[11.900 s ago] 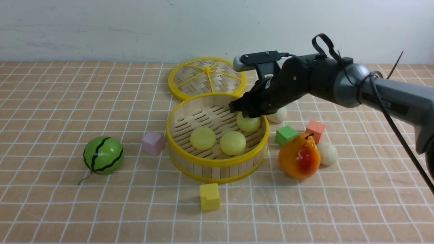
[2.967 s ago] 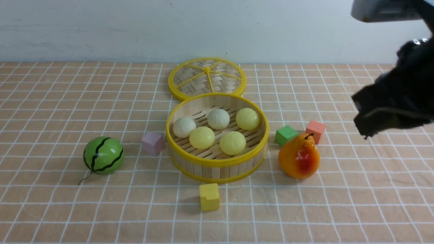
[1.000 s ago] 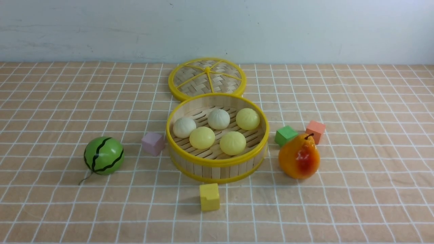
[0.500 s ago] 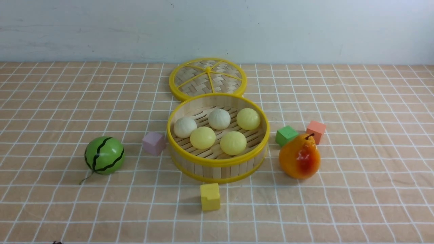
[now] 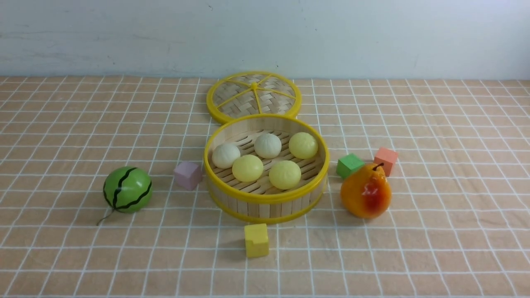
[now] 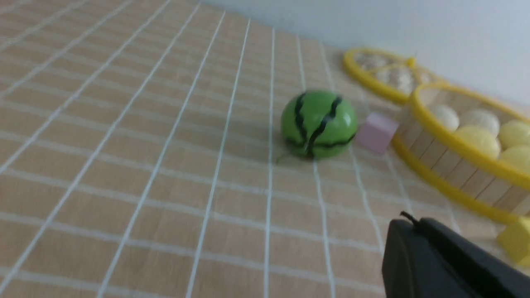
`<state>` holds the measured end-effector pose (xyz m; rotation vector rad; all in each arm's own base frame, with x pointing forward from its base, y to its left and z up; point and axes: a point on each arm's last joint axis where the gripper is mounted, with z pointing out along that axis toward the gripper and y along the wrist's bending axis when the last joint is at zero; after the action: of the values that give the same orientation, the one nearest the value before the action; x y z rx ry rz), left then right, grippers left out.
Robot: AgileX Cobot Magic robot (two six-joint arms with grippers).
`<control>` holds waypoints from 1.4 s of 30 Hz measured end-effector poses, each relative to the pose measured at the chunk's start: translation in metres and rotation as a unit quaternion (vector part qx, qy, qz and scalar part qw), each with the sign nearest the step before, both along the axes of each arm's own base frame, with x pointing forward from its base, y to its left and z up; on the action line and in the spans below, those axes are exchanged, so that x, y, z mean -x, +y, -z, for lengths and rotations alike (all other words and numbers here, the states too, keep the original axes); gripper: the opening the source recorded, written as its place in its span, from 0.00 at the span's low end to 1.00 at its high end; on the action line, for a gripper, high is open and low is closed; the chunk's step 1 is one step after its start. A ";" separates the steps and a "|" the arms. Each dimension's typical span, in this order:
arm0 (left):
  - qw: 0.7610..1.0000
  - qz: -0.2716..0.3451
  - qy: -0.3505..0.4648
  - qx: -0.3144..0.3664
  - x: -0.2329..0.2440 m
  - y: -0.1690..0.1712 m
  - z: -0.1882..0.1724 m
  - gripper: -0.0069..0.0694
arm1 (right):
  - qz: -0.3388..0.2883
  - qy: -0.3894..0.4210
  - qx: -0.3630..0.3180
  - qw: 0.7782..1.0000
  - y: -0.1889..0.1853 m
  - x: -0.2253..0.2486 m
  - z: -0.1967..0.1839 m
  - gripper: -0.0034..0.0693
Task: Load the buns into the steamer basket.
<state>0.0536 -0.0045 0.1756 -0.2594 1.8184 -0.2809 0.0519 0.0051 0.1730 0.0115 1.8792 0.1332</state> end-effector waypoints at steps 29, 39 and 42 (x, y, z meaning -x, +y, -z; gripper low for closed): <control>1.000 0.009 0.026 0.007 0.001 -0.002 0.006 0.07 | 0.000 0.000 0.000 1.000 0.000 0.000 0.000 0.22; 1.000 0.009 0.025 0.007 0.001 -0.002 0.006 0.07 | 0.000 0.000 0.000 1.000 0.000 0.000 0.000 0.24; 1.000 0.009 0.025 0.007 0.001 -0.002 0.006 0.08 | 0.000 0.000 0.000 1.000 0.000 0.000 0.000 0.24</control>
<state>0.0524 -0.0061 0.1698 -0.2625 1.8702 -0.3010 0.0519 0.0051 0.1730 0.0124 1.8793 0.1338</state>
